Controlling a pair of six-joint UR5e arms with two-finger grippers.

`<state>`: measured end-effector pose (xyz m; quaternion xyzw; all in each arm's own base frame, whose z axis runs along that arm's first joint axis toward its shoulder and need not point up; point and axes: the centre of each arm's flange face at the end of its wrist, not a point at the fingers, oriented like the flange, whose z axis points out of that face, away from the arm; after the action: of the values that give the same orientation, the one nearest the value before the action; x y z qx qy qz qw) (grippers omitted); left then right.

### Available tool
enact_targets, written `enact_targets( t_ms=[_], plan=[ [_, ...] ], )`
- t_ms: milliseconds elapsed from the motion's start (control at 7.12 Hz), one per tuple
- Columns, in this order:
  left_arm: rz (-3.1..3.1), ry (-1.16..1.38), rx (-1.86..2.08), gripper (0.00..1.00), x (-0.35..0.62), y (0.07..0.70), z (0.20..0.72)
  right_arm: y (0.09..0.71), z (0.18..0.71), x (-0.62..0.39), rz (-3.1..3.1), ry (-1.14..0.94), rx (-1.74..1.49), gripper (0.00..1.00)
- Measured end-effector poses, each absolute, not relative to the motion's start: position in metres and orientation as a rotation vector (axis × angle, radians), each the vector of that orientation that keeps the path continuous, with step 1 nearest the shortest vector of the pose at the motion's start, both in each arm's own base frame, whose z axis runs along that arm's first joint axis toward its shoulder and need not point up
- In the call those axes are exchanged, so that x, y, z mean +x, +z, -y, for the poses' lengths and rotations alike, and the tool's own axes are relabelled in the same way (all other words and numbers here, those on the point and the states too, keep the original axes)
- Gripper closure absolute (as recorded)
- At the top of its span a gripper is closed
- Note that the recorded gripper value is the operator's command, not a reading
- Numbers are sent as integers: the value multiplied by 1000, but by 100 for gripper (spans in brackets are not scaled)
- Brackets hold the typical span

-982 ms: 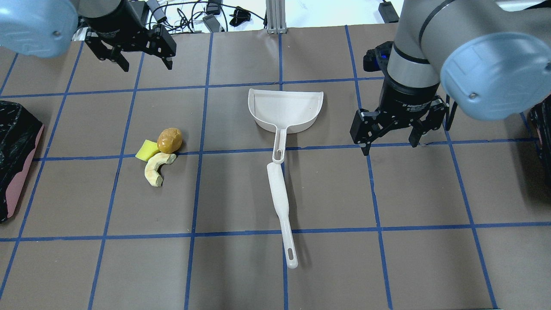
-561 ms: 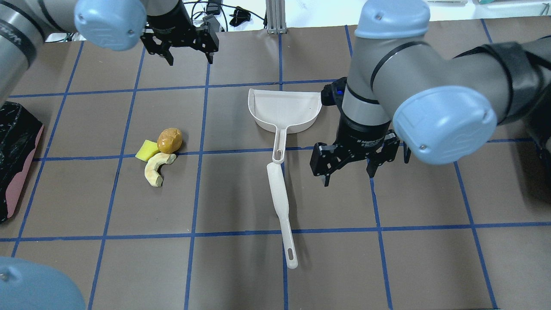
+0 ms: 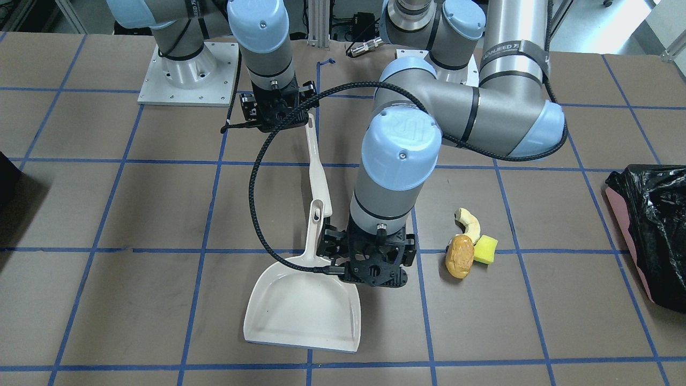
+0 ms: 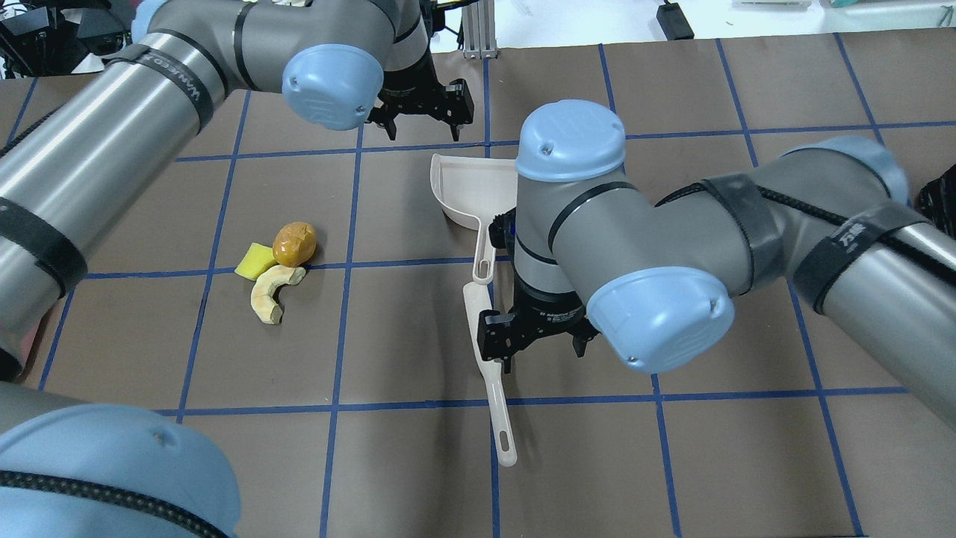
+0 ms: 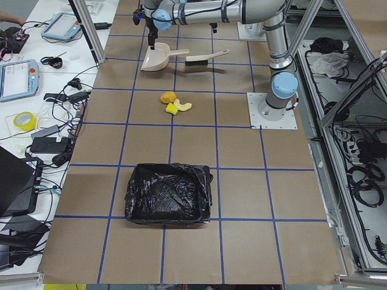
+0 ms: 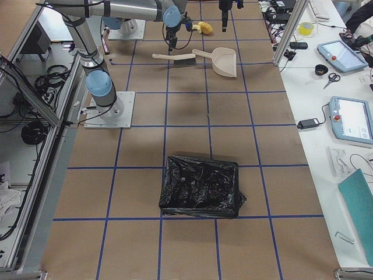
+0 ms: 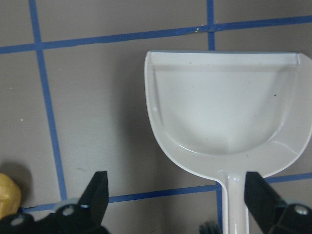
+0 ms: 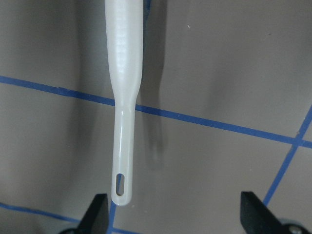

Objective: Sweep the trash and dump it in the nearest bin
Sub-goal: 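Grasp the white dustpan handle with the left gripper while the right grasps the brush, then set the dustpan beside the trash with the left gripper while the right lifts the brush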

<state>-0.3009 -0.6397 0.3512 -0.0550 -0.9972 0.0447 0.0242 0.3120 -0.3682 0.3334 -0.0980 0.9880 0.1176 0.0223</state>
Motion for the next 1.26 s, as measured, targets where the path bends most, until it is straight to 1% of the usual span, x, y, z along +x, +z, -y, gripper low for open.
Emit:
enact_targets(
  t_ms=[140,702,842,982,1123,1263],
  plan=[
    [3078,113,-198,0,-319,336,637,315,362,324,-3071,341,-263,15],
    [3037,-82,-324,0,-366,271,608,256,352,357,-3094,322,-226,16],
    [3010,-135,-356,0,-369,257,599,248,350,359,-3098,327,-229,19],
    [2993,-184,-407,0,-369,245,590,240,345,357,-3102,332,-226,27],
    [2984,-228,-451,1,-367,236,583,233,341,356,-3102,330,-218,28],
    [2981,-266,-473,26,-365,232,578,227,336,355,-3099,328,-216,30]
  ],
)
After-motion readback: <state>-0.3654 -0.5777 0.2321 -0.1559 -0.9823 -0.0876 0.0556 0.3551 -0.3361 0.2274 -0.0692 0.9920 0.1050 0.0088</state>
